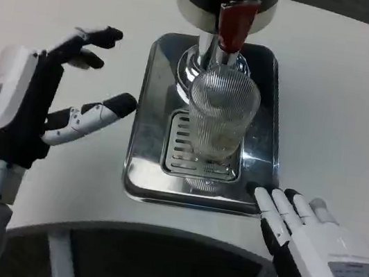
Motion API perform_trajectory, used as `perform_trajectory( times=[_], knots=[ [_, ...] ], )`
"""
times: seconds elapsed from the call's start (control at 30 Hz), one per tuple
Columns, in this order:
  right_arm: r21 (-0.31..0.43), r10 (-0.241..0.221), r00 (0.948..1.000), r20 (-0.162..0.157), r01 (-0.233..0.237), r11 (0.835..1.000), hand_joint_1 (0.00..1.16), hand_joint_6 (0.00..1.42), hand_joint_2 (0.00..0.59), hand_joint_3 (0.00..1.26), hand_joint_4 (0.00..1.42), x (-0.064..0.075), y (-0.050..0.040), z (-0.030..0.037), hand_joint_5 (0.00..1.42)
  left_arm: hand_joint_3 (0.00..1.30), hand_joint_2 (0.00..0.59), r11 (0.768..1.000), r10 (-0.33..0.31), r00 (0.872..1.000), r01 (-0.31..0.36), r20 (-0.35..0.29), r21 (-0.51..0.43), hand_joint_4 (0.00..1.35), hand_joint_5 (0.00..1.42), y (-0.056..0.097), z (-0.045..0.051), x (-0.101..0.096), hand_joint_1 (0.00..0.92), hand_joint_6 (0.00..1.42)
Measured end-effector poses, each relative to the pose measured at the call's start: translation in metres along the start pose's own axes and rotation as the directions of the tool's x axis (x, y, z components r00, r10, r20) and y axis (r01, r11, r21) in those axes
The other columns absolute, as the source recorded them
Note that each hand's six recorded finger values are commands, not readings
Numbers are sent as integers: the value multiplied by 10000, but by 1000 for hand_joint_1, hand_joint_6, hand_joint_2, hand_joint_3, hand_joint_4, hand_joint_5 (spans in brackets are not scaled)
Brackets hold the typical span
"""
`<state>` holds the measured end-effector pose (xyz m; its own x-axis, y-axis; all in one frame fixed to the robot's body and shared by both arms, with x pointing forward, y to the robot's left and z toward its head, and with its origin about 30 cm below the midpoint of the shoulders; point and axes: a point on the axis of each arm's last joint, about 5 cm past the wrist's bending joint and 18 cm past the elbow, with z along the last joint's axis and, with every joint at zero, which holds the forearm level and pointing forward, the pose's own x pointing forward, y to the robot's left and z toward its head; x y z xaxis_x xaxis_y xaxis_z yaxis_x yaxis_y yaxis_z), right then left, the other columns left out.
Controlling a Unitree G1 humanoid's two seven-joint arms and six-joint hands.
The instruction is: Grasp the cup under the faucet to collect the drink, then remove the cup.
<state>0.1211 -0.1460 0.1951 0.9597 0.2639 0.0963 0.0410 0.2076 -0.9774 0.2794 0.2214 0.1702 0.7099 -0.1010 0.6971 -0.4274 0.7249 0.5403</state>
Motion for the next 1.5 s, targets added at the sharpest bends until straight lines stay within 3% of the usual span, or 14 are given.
perform_trajectory(
  times=[0.27, 0.47, 0.57, 0.77, 0.9, 1.0, 1.13, 1.2, 1.3, 1.4, 1.5],
  knots=[
    [-102, -35, 10000, -4, 34, 9999, 801, 0, 272, 0, 0, 16, -7, 7, 0, 298, 0, 9950, -413, 9990, 429, 196, -901, 225, 308, 270, -21, 77, 0, 251],
    [-106, -15, 10000, 48, 15, 9999, 801, 0, 272, 0, 0, 37, -9, 19, 0, 154, 0, 9667, -1817, 9814, 1899, 626, -1713, 13, 119, 452, -38, 132, 0, 90],
    [-92, -54, 10000, 41, 54, 9999, 801, 0, 272, 0, 0, 45, -9, 29, 0, 94, 1, 9378, -2676, 9583, 2830, 1007, -2011, 0, 67, 556, -36, 198, 0, 52],
    [-56, -39, 10000, -69, 38, 10000, 801, 0, 272, 0, 0, 62, 7, 49, 0, 26, 0, 8789, -3640, 9115, 4042, 1915, -2533, 0, 1, 696, 11, 308, 0, 9],
    [-19, -63, 9999, -87, 62, 10000, 801, 0, 272, 0, 0, 70, 12, 69, 0, 0, 0, 8201, -4353, 8676, 4923, 2402, -2919, 0, 0, 758, 49, 403, 0, 0],
    [-63, -67, 9999, -105, 67, 10000, 801, 0, 272, 0, 0, 71, 15, 77, 0, 0, 3, 7944, -4538, 8463, 5261, 2791, -3036, 0, 0, 798, 91, 467, 0, 0],
    [-116, -29, 9999, -155, 28, 9999, 801, 0, 272, 0, 0, 66, 22, 86, 0, 0, 2, 7386, -4710, 8194, 5688, 3267, -3617, 0, 0, 860, 134, 542, 0, 0],
    [-120, -23, 9999, -170, 21, 9999, 801, 0, 272, 0, 0, 65, 24, 88, 0, 0, 0, 7266, -4742, 8122, 5790, 3399, -3699, 0, 0, 883, 156, 575, 0, 0],
    [-103, -21, 9998, -174, 19, 9999, 801, 0, 272, 0, 0, 65, 26, 94, 0, 0, 0, 6749, -4949, 7854, 6169, 3719, -4048, 0, 0, 900, 191, 637, 0, 0],
    [-106, -13, 9999, -171, 11, 9999, 801, 0, 272, 0, 0, 64, 28, 98, 0, 0, 0, 6375, -4976, 7690, 6379, 4012, -4321, 0, 0, 927, 238, 707, 0, 0],
    [-114, 16, 9998, -207, -18, 9999, 801, 0, 272, 0, 0, 60, 33, 99, 0, 0, 0, 5992, -4873, 7623, 6468, 4261, -4719, 0, 0, 949, 278, 750, 0, 0]
  ],
)
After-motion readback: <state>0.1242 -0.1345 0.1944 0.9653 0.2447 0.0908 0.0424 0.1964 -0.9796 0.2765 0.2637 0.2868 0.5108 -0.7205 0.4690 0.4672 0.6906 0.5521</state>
